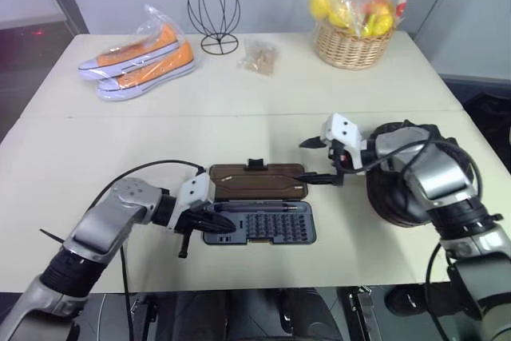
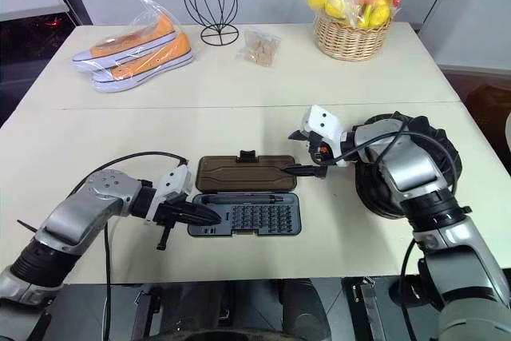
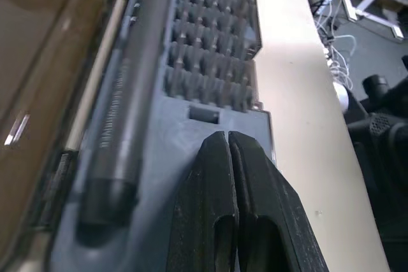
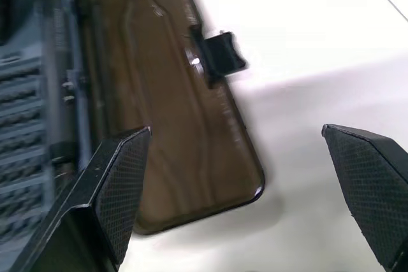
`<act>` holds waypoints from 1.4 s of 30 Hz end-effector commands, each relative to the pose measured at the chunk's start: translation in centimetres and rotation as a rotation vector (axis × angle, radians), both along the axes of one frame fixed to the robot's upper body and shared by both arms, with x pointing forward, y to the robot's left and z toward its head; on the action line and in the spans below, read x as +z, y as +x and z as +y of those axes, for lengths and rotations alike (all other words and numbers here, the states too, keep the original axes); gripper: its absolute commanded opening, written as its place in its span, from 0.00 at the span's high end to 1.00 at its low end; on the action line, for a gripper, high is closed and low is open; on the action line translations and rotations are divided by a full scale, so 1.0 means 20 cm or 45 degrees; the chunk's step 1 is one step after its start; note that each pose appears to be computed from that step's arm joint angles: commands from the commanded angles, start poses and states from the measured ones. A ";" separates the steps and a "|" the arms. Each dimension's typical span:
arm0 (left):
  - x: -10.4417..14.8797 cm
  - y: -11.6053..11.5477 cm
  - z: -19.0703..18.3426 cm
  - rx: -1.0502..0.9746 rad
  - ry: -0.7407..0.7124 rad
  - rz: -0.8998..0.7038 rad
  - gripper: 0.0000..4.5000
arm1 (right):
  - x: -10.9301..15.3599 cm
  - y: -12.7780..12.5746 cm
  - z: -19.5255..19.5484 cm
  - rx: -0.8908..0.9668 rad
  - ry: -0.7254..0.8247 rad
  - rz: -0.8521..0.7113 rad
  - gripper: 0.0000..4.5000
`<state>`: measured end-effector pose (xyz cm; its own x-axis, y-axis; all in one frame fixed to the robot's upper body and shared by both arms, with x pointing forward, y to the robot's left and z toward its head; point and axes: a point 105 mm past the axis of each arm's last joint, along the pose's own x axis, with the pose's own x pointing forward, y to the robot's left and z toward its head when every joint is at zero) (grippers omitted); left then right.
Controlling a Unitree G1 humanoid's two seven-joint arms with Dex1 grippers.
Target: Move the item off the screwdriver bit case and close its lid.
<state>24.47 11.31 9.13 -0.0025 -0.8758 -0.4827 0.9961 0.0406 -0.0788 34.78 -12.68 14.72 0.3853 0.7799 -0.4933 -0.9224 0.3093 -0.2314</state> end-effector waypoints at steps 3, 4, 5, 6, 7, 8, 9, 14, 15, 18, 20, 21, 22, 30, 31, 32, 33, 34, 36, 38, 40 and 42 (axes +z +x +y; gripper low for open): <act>-0.06 0.01 0.02 0.033 0.053 -0.015 0.99 | -0.01 0.07 0.05 0.010 -0.055 -0.050 0.00; -0.06 0.02 0.02 0.044 0.053 -0.015 0.99 | -0.02 0.08 0.05 0.007 -0.070 -0.052 0.00; -0.07 0.03 0.03 0.057 0.051 -0.016 0.99 | -0.04 0.10 0.06 0.003 -0.085 -0.048 0.00; -0.08 0.03 0.03 0.067 0.049 -0.015 0.99 | -0.06 0.12 0.07 -0.004 -0.106 -0.048 0.00; -0.08 0.04 0.03 0.073 0.047 -0.015 0.99 | -0.08 0.13 0.07 -0.009 -0.120 -0.049 0.00; -0.08 0.04 0.03 0.074 0.044 -0.017 1.00 | -0.09 0.14 0.07 -0.010 -0.131 -0.053 0.06; -0.08 0.03 0.02 0.075 0.038 -0.015 1.00 | -0.10 0.14 0.07 0.002 -0.146 -0.052 0.13; -0.07 0.02 0.02 0.080 0.028 -0.011 1.00 | -0.17 0.11 0.08 0.082 -0.227 -0.053 0.51; -0.08 0.02 0.02 0.081 0.028 -0.010 1.00 | -0.18 0.11 0.08 0.085 -0.231 -0.053 0.51; -0.09 0.01 0.02 0.084 0.030 -0.006 1.00 | -0.19 0.11 0.08 0.102 -0.250 -0.067 0.51; -0.10 0.00 0.02 0.084 0.030 -0.002 1.00 | -0.20 0.12 0.08 0.111 -0.256 -0.090 0.64; -0.10 0.00 0.02 0.084 0.030 -0.001 1.00 | -0.20 0.12 0.09 0.121 -0.256 -0.092 0.69; -0.10 -0.01 0.02 0.084 0.031 0.001 1.00 | -0.20 0.11 0.09 0.135 -0.262 -0.100 0.80; -0.11 -0.01 0.03 0.094 0.040 0.008 1.00 | -0.22 0.10 0.08 0.169 -0.301 -0.138 0.99; -0.11 -0.01 0.03 0.095 0.040 0.009 1.00 | -0.22 0.10 0.08 0.170 -0.305 -0.157 0.99; -0.12 -0.01 0.03 0.095 0.039 0.010 1.00 | -0.20 0.10 0.08 0.169 -0.310 -0.192 0.99; -0.12 -0.01 0.03 0.096 0.039 0.011 1.00 | -0.20 0.10 0.08 0.169 -0.313 -0.216 0.99; -0.12 0.00 0.03 0.096 0.038 0.013 1.00 | -0.17 0.11 0.09 0.161 -0.311 -0.262 0.99; -0.12 0.00 0.03 0.097 0.036 0.017 1.00 | -0.12 0.12 0.10 0.137 -0.309 -0.356 0.99; -0.13 -0.01 0.03 0.097 0.034 0.026 1.00 | -0.03 0.12 0.11 0.105 -0.334 -0.512 0.99; -0.13 -0.01 0.02 0.098 0.032 0.033 1.00 | 0.04 0.08 0.11 0.073 -0.343 -0.620 0.99; -0.14 -0.01 0.02 0.100 0.032 0.037 1.00 | 0.07 0.02 0.12 0.061 -0.350 -0.686 0.99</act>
